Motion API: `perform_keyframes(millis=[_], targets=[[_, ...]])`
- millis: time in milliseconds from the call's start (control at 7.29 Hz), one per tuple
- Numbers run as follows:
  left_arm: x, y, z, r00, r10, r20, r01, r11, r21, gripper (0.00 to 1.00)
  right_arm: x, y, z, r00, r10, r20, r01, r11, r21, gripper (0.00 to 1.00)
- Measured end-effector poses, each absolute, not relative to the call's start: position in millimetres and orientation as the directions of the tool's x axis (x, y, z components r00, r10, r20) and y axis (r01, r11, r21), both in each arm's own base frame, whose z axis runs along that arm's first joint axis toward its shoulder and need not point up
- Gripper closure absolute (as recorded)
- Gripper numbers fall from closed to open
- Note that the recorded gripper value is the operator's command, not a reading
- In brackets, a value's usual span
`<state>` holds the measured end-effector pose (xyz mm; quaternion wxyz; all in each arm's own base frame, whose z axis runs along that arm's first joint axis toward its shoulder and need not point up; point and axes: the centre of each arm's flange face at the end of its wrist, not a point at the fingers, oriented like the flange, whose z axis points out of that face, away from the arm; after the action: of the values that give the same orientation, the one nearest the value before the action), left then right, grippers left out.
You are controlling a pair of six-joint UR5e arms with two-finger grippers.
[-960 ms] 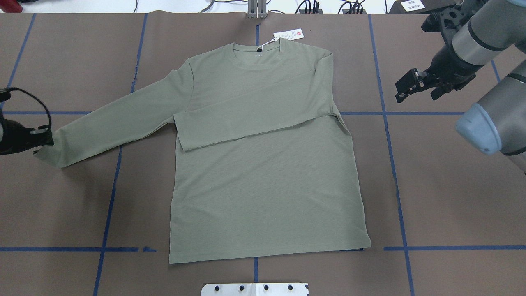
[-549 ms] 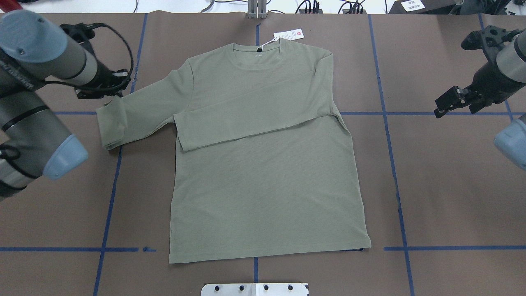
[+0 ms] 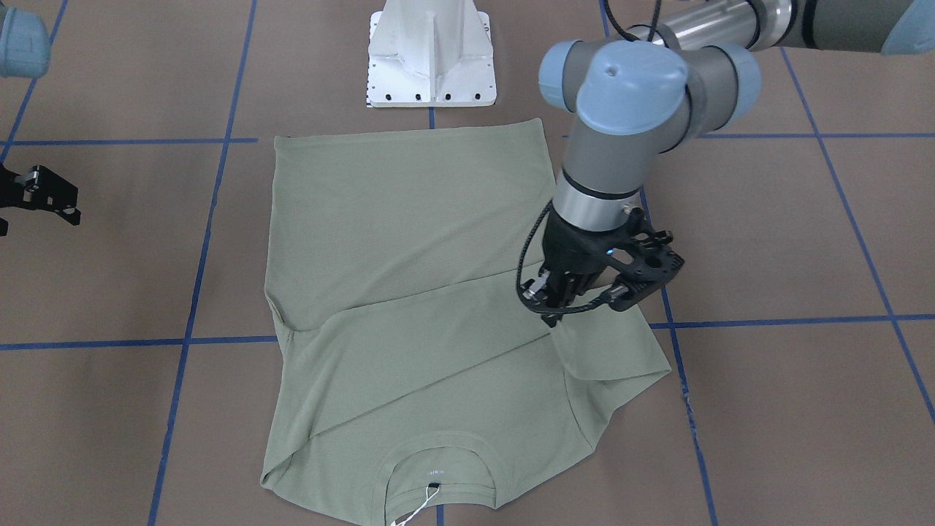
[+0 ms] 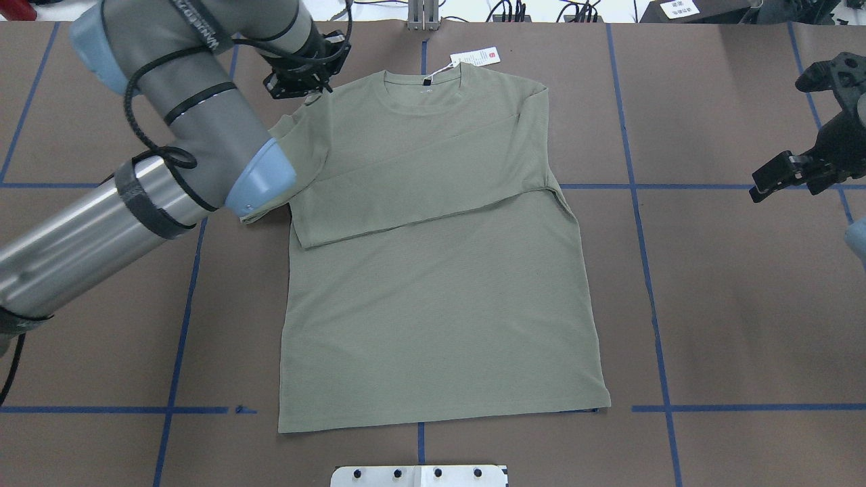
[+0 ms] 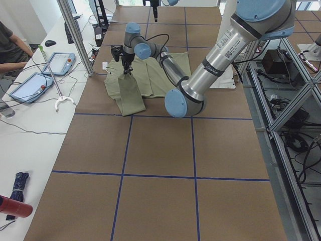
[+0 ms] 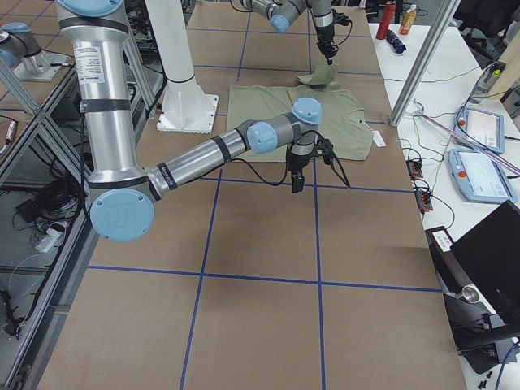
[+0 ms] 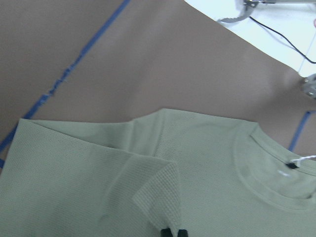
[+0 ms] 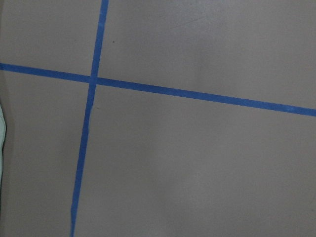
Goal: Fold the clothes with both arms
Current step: 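Fold the held sleeve across the shirt body with the left gripper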
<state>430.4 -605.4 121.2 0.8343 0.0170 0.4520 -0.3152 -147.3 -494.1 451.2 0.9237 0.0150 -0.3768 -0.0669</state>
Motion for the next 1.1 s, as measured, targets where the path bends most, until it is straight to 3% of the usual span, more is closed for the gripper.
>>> perform_keyframes(millis=[412,960,1097], targets=[[547.3,-559.3,31.8,0.310,-0.544,-0.779,0.486,0.796,-0.362,1.00,-137.8,-491.3,465.3,0.716,-0.127,0.686,0.112,0.991,0.066,0.00],[617.0,-549.8,19.6,0.271,-0.568,-0.777,0.479,0.780,-0.402,1.00,-137.6,-492.0,468.6,0.718,-0.122,0.685,0.112,0.992,0.060,0.00],[637.7,-534.3,10.1,0.264,-0.582,-0.769,0.483,0.770,-0.417,0.36,-137.3,-492.1,468.6,0.718,-0.122,0.685,0.111,0.992,0.060,0.00]])
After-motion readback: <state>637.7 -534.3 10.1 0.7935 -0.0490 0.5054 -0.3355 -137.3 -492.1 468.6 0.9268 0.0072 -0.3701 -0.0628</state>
